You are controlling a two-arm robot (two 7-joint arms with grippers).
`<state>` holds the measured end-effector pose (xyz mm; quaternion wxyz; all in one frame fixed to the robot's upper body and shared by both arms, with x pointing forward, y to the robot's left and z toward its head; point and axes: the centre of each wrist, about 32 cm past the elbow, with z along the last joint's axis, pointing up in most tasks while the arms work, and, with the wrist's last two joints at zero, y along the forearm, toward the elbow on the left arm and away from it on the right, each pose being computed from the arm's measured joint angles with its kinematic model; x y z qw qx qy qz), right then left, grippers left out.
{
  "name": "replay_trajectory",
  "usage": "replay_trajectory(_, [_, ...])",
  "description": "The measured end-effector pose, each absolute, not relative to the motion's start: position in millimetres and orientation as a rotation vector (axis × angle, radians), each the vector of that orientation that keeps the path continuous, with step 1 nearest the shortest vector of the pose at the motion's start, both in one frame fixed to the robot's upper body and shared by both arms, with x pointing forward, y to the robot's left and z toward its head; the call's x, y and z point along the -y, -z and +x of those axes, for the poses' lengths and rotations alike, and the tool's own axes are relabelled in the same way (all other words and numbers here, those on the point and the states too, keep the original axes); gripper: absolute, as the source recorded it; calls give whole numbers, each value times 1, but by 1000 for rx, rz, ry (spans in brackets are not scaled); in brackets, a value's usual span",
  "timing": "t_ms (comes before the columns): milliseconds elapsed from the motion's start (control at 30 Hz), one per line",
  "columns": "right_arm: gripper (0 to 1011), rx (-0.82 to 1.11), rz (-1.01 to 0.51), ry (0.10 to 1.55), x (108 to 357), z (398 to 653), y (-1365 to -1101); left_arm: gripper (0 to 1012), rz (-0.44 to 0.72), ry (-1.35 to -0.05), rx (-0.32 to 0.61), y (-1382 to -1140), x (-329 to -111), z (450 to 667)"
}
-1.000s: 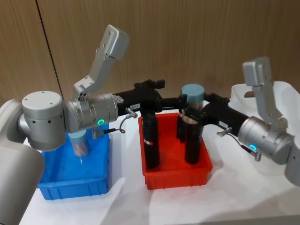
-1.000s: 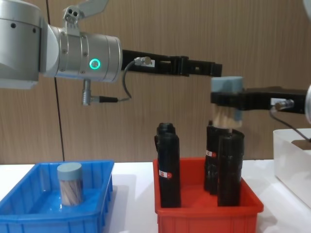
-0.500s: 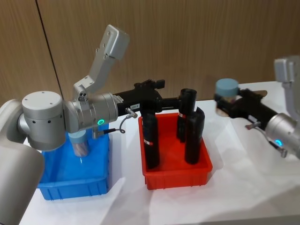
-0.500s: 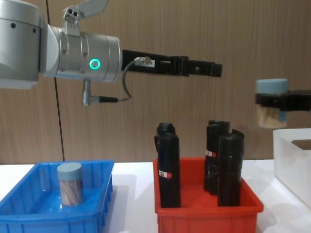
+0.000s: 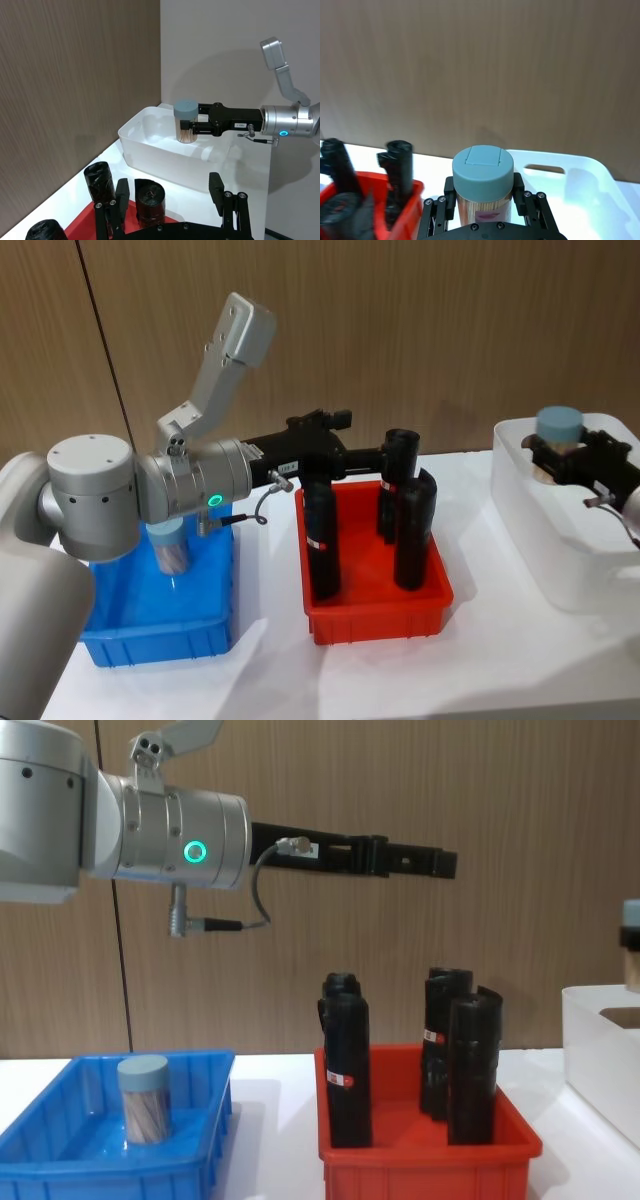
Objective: Pick the cotton swabs from the blue box and place them into the white box.
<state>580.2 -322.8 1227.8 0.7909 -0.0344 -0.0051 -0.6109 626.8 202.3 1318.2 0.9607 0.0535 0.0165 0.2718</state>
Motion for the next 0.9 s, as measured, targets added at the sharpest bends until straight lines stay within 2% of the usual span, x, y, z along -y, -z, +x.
replay_trajectory(433, [670, -47, -109, 1420, 349, 588, -1210, 1004, 108, -551, -33, -1318, -202, 627])
replay_trajectory(900, [670, -104, -133, 1464, 361, 593, -1195, 1004, 108, -551, -33, -1318, -202, 627])
